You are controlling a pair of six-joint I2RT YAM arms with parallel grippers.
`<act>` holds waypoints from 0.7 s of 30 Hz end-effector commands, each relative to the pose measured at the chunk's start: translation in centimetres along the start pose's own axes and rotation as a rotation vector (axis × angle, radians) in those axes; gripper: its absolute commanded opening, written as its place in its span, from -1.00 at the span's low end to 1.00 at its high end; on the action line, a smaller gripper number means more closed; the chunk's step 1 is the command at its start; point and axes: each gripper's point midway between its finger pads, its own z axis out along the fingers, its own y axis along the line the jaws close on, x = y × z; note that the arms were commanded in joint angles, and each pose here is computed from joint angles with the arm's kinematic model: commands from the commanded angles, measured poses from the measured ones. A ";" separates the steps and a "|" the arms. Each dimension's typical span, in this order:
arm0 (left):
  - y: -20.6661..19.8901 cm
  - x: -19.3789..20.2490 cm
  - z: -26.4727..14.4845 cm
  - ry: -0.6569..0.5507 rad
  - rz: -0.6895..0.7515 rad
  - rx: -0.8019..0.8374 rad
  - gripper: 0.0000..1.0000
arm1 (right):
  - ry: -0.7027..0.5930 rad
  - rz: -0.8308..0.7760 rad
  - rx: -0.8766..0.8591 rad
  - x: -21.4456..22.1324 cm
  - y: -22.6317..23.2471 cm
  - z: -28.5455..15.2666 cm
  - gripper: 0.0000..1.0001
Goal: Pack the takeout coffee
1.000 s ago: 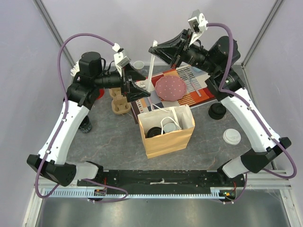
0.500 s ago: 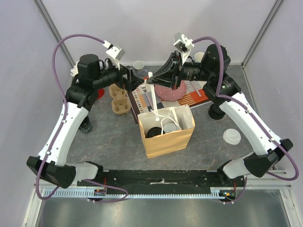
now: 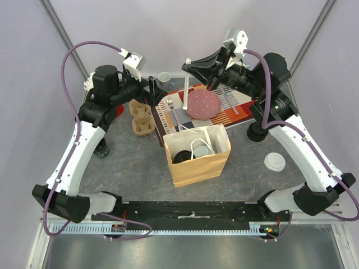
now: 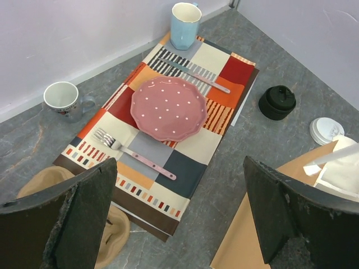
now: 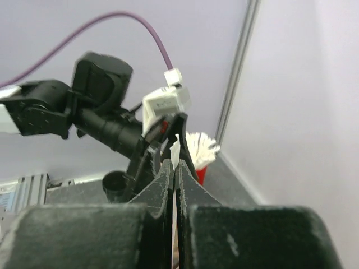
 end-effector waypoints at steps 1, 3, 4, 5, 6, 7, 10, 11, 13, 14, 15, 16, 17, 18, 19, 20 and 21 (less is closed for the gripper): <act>0.3 -1.6 -0.5 -0.059 0.017 -0.028 0.99 | -0.262 -0.083 -0.148 -7.5 3.9 -1.7 -1.00; 0.4 -1.6 -0.6 -0.059 0.018 -0.037 0.99 | -0.299 -0.003 -0.296 -8.5 6.3 -1.6 -1.00; 0.5 -1.6 -0.5 -0.058 0.021 -0.041 0.99 | -0.265 0.014 -0.421 -7.6 8.0 -1.7 -1.00; 0.6 -1.4 -0.5 -0.055 0.021 -0.044 0.99 | -0.236 0.078 -0.490 -7.1 8.9 -1.7 -1.00; 0.9 -1.4 -0.5 -0.054 0.023 -0.061 0.99 | -0.189 0.120 -0.513 -5.2 8.5 -0.6 -1.00; 1.2 -1.3 -0.4 -0.053 0.022 -0.075 0.99 | -0.147 0.147 -0.536 -3.7 8.6 -0.3 -1.00; 2.3 -1.1 -0.6 -0.051 0.033 -0.133 0.99 | -0.023 0.199 -0.531 0.9 7.9 0.6 -1.00; 2.4 -1.2 -0.9 -0.056 0.039 -0.146 0.99 | 0.034 0.240 -0.522 2.4 7.8 0.6 -1.00; 2.5 -1.2 -1.1 -0.058 0.066 -0.151 0.99 | 0.071 0.257 -0.545 3.4 8.1 0.4 -1.00; 2.5 -1.0 -1.1 -0.055 0.067 -0.151 0.99 | 0.105 0.288 -0.571 4.3 8.5 0.2 -1.00; 2.5 -1.1 -1.3 -0.061 0.070 -0.151 0.99 | 0.119 0.303 -0.576 4.7 8.5 0.1 -1.00; 2.5 -0.9 -1.2 -0.057 0.069 -0.151 0.99 | 0.133 0.319 -0.580 5.2 8.6 0.0 -1.00; 2.5 -0.8 -1.2 -0.057 0.067 -0.150 0.99 | 0.147 0.333 -0.589 5.6 8.7 -0.1 -1.00; 2.5 -0.7 -1.2 -0.058 0.069 -0.150 0.99 | 0.159 0.349 -0.593 6.1 8.8 -0.1 -1.00; 2.5 -0.6 -1.1 -0.055 0.068 -0.148 0.99 | 0.167 0.364 -0.596 6.3 8.9 -0.2 -1.00; 2.4 -0.6 -1.2 -0.056 0.069 -0.146 0.99 | 0.174 0.376 -0.598 6.6 8.9 -0.1 -1.00; 2.4 -0.6 -1.2 -0.058 0.070 -0.145 0.99 | 0.183 0.390 -0.606 6.8 9.0 -0.2 -0.95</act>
